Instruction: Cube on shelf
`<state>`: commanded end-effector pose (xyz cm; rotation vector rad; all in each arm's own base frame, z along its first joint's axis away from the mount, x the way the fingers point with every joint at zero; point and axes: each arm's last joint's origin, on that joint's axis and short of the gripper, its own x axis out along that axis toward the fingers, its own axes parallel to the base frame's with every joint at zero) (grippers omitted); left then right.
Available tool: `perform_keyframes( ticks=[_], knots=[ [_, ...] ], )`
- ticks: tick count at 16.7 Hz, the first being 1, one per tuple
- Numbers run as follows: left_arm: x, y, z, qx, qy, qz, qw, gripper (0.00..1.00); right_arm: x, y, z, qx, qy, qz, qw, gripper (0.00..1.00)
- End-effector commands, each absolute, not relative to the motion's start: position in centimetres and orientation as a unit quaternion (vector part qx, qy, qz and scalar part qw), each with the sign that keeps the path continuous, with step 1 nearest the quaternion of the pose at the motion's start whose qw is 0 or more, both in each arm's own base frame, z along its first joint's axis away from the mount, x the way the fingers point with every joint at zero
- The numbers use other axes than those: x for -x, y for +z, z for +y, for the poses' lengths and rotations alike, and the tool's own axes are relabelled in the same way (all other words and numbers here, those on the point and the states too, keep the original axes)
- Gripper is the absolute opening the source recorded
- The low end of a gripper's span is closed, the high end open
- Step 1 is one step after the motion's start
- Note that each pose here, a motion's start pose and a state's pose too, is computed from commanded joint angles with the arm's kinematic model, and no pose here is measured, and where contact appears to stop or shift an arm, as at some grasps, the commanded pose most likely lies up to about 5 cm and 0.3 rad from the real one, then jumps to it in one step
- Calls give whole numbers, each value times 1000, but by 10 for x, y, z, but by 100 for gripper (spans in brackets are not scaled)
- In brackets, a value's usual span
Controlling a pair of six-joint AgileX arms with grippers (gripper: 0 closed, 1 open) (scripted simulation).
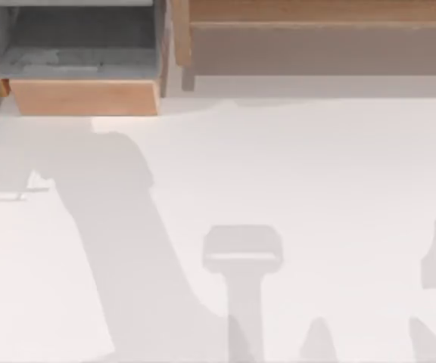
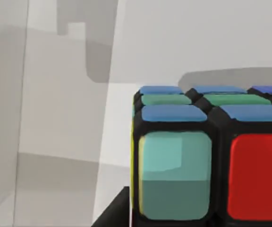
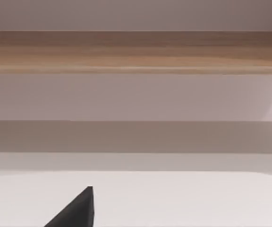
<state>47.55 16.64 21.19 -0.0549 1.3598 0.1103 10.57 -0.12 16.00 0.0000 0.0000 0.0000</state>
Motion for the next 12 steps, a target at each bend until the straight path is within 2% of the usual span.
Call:
perform_keyframes(
  ticks=[4, 7, 9, 12],
  knots=[
    [-462, 253, 138, -16, 67, 604, 794, 0, -106, 160, -1, 0, 0, 0, 1000, 100],
    [-450, 283, 96, -66, 72, 574, 813, 0, -106, 160, -1, 0, 0, 0, 1000, 100],
    [-442, 294, 62, -102, 70, 553, 824, 0, -106, 160, -1, 0, 0, 0, 1000, 100],
    [-432, 285, 7, -159, 58, 528, 832, 0, -106, 160, -1, 0, 0, 0, 1000, 100]
  ],
)
